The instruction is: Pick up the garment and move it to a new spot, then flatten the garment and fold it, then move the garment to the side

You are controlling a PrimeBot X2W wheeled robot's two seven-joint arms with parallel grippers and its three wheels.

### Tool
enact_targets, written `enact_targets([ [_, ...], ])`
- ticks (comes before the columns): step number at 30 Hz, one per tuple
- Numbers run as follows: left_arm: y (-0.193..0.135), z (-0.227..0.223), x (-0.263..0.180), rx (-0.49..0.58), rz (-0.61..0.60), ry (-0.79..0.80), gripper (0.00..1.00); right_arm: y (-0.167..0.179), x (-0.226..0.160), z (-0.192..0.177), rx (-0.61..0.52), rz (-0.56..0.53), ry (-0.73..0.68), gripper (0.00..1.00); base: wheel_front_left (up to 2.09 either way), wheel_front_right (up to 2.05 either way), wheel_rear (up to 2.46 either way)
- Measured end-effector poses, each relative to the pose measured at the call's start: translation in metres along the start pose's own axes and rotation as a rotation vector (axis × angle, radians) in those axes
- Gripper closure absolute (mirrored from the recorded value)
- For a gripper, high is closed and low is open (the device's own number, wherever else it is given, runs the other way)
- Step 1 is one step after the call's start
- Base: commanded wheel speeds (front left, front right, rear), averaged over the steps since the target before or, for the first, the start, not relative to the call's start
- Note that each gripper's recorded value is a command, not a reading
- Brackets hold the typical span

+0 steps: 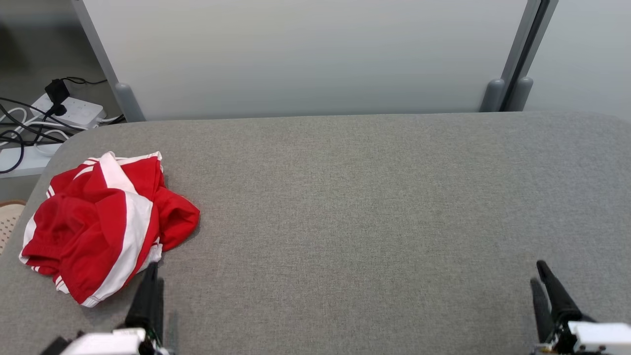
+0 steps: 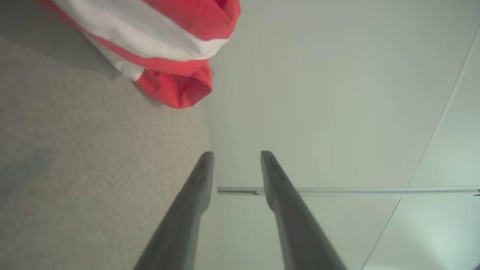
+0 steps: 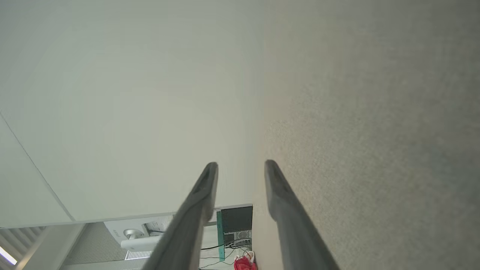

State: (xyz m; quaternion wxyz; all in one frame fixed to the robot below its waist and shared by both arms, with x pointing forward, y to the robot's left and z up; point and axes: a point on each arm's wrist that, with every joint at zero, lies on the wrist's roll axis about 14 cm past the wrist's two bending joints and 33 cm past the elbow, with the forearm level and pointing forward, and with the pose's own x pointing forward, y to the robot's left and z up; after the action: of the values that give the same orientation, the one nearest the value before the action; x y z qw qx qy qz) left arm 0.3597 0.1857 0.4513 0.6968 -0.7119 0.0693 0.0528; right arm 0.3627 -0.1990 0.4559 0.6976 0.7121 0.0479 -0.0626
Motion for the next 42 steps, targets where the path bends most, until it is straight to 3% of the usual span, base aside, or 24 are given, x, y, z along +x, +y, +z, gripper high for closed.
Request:
enact_targets([
  [5,0.026,-0.004,-0.012,-0.017,0.073,0.0,0.0,-0.023,-0.01,-0.004,0.017,-0.067,0.001,0.0,0.0,0.0,0.0],
  [19,0.015,-0.007,-0.01,0.017,0.04,-0.009,0.0,-0.011,-0.009,-0.014,-0.023,-0.032,0.018,0.0,0.0,0.0,0.0],
  [42,-0.011,-0.008,-0.007,0.331,-0.035,-0.029,0.0,0.01,-0.004,-0.031,-0.321,0.04,0.055,0.0,0.0,0.0,0.0],
])
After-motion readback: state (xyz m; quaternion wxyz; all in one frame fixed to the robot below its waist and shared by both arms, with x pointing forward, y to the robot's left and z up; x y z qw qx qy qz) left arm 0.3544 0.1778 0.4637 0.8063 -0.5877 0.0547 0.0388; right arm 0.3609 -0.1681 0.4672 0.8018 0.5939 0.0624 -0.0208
